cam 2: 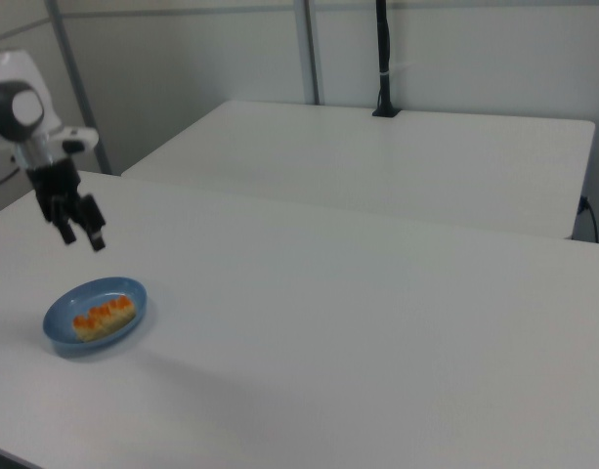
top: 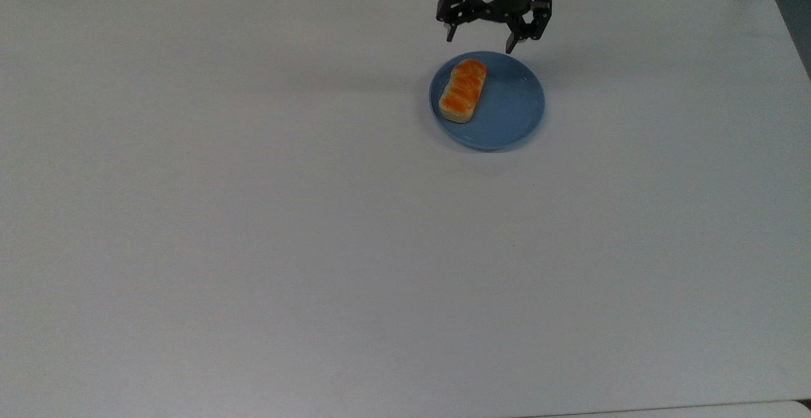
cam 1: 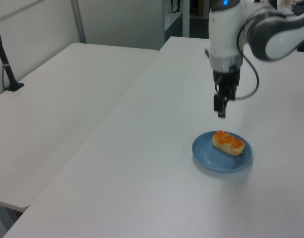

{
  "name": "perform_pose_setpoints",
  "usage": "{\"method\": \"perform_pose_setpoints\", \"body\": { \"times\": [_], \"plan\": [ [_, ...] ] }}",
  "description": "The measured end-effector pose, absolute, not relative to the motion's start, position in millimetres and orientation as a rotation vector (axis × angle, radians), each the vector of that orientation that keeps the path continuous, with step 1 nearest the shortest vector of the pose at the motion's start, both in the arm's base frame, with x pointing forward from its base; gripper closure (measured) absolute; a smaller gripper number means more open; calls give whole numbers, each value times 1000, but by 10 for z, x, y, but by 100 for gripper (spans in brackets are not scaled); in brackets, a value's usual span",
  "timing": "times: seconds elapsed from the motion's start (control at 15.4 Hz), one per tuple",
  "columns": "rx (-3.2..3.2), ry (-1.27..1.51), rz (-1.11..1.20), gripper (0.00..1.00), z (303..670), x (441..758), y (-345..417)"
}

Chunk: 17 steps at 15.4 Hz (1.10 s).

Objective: Put the bread on a plate

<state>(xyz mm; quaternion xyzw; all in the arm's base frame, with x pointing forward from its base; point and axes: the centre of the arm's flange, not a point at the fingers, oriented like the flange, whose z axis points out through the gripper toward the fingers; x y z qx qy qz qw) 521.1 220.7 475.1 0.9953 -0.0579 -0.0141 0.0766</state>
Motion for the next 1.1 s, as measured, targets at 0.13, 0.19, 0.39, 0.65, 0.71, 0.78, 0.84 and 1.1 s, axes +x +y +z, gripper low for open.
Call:
{"method": "perform_pose_setpoints", "body": {
  "times": [0.13,0.19,0.39,0.65,0.71,0.78,0.84,1.1],
  "plan": [
    [2995,-194,-7,0,5354,5357,1788],
    [3004,-197,18,0,5646,5418,1532],
    [3021,-193,120,0,6313,5530,726],
    [3034,-146,174,0,6605,5521,-78],
    [3061,-160,175,0,6624,5502,-283],
    [3083,-186,177,0,6635,5478,-510],
    [3089,-188,176,0,6636,5465,-632],
    [3091,-146,163,0,6602,5454,-814]
  ]
}}
